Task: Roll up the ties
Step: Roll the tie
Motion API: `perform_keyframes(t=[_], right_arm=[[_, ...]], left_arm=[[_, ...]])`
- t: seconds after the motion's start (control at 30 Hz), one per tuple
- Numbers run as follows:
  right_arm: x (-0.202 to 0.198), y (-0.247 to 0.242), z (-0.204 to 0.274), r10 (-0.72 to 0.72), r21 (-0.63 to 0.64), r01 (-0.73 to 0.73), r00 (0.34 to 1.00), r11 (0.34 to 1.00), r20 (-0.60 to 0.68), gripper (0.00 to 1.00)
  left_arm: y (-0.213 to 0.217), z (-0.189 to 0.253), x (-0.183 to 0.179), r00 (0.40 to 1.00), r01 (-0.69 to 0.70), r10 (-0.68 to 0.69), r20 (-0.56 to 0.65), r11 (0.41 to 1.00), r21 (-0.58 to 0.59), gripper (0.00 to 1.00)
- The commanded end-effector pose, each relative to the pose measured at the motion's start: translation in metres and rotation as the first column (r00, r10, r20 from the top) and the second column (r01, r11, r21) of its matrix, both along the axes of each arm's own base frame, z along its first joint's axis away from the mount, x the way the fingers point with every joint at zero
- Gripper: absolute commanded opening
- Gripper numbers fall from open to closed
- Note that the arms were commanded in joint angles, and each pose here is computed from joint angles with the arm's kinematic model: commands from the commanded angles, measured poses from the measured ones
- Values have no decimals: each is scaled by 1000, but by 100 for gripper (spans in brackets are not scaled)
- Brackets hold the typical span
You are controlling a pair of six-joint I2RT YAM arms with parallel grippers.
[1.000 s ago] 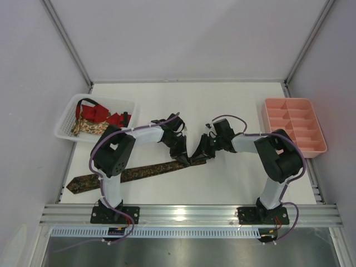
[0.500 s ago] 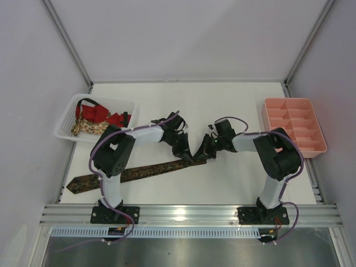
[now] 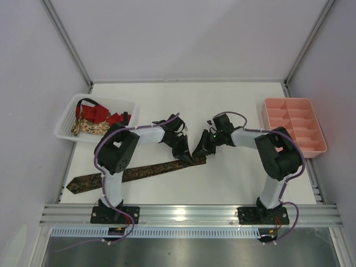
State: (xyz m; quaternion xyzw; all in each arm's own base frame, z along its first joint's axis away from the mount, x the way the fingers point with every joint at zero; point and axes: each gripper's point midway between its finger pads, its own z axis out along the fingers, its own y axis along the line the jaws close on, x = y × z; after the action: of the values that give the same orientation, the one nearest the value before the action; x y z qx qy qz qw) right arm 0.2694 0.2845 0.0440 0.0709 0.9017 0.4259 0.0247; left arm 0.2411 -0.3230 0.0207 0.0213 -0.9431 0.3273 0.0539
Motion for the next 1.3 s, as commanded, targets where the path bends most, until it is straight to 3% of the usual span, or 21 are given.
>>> perform_keyframes(t=[0.0,0.03,0.07,0.13,0.17,0.2,0.27,0.3,0.37,0.4,0.5,0.6,0.73,1.1,1.27], right_arm=[[20,-1,47,108,-55,-99,976,994,187,14],[27,-2,56,130,-81,-114,963,990,235,26],[40,-3,72,197,-113,-167,917,979,347,31],[44,-9,85,257,-148,-215,880,965,400,43],[49,-11,97,325,-171,-276,822,946,468,46],[47,-13,103,374,-178,-330,775,927,509,58],[39,-19,109,472,-246,-407,687,880,552,71],[37,-24,110,560,-339,-456,554,823,615,79],[37,-31,103,601,-406,-453,478,794,641,88],[33,-42,80,666,-496,-448,428,744,611,99],[31,-60,53,805,-694,-410,241,591,543,100],[34,-54,58,788,-680,-421,169,601,592,100],[21,-36,47,816,-755,-445,-86,482,572,100],[3,-23,18,827,-804,-516,-284,295,485,97],[14,-22,6,838,-819,-510,-301,263,456,97]], left_arm=[[14,-20,5,1000,-1,0,16,999,54,0],[13,-20,6,1000,5,-5,16,999,52,0],[13,-19,6,1000,8,-9,14,999,50,0],[13,-20,8,1000,21,-22,15,998,51,0],[14,-21,6,1000,27,-28,6,998,51,0],[13,-20,9,1000,28,-28,9,999,44,0],[13,-21,8,999,43,-43,3,998,43,1],[14,-21,10,999,45,-46,7,998,44,0],[14,-22,10,998,59,-60,13,997,48,0],[15,-22,9,998,60,-60,8,997,50,0],[14,-21,8,998,67,-68,3,997,38,0],[13,-20,13,997,78,-78,11,996,34,1],[15,-21,15,997,83,-83,-1,996,39,0],[12,-18,19,996,84,-84,7,996,22,0],[14,-20,17,997,83,-84,0,996,27,0]])
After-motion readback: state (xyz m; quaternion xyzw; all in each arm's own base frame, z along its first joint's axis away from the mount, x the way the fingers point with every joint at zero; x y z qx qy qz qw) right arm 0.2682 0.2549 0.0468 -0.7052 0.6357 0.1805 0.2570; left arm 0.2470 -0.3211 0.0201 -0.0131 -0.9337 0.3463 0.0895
